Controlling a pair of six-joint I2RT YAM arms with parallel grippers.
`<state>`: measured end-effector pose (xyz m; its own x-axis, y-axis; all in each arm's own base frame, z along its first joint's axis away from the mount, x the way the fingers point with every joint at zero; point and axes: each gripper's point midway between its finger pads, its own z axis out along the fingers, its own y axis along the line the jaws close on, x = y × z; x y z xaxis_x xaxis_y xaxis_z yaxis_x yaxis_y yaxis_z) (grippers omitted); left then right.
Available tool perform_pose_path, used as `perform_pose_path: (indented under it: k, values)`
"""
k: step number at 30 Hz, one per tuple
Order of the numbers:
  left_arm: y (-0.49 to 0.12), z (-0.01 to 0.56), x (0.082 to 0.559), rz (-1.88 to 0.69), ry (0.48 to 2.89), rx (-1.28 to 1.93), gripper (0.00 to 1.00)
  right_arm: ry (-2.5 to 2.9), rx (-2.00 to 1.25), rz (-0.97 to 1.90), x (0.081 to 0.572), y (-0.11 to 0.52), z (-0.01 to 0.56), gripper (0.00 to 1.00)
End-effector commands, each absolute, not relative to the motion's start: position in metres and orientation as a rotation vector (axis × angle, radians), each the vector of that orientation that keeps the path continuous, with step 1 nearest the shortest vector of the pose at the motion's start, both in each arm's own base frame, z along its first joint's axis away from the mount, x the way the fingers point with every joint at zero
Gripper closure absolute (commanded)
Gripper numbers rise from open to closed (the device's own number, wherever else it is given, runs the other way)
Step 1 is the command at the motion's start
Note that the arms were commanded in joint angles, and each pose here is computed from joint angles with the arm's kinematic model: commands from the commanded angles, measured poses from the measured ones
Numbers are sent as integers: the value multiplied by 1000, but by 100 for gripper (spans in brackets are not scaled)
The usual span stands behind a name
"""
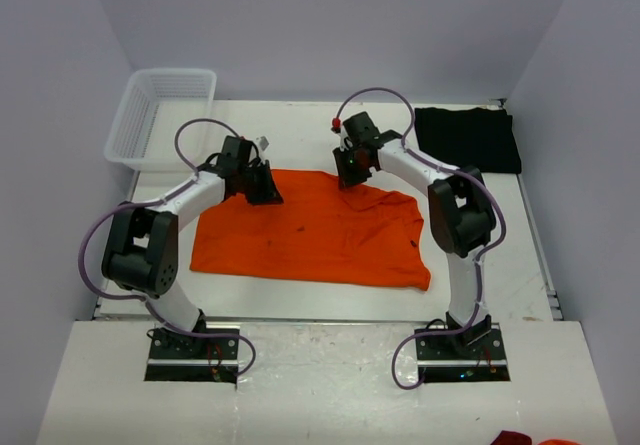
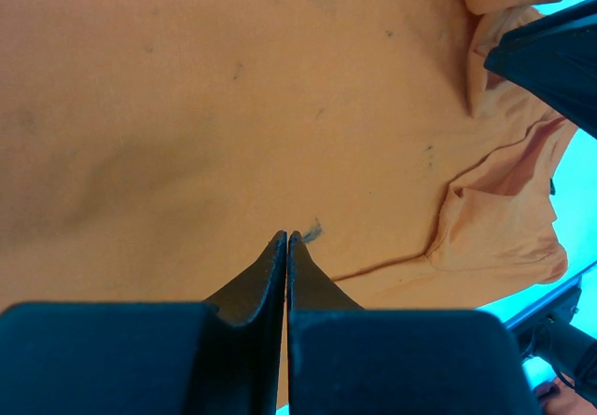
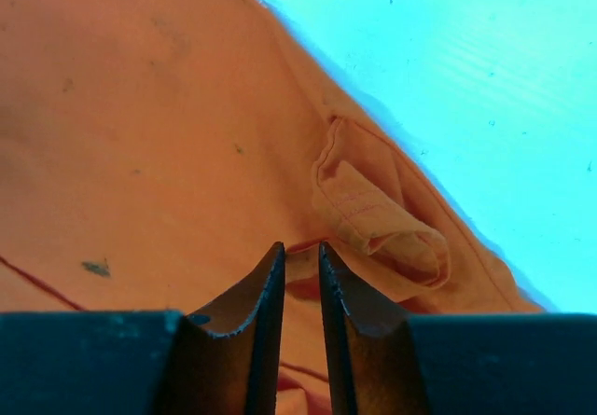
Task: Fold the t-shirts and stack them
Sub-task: Grap the side of the flattened tshirt furthest away from the robot with both arms
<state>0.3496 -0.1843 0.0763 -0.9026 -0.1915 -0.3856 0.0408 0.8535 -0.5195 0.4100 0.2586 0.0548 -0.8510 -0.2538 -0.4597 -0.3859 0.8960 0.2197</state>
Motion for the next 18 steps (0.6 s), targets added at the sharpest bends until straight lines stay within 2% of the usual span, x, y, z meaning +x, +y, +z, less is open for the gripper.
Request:
perform_pose_path:
  k: [1,6,13,18]
  values:
    - [-186,103,358,-800,2500,-47,100,2636,-463,393,417,258,57,78]
    - [-186,109,356,-819,2486,-35,100,2637,-461,407,415,260,55,78]
    - [-186,107,353,-840,2488,-27,100,2641,-474,424,410,262,53,69]
    - [-187,105,350,-862,2490,-26,100,2643,-480,430,407,263,53,66]
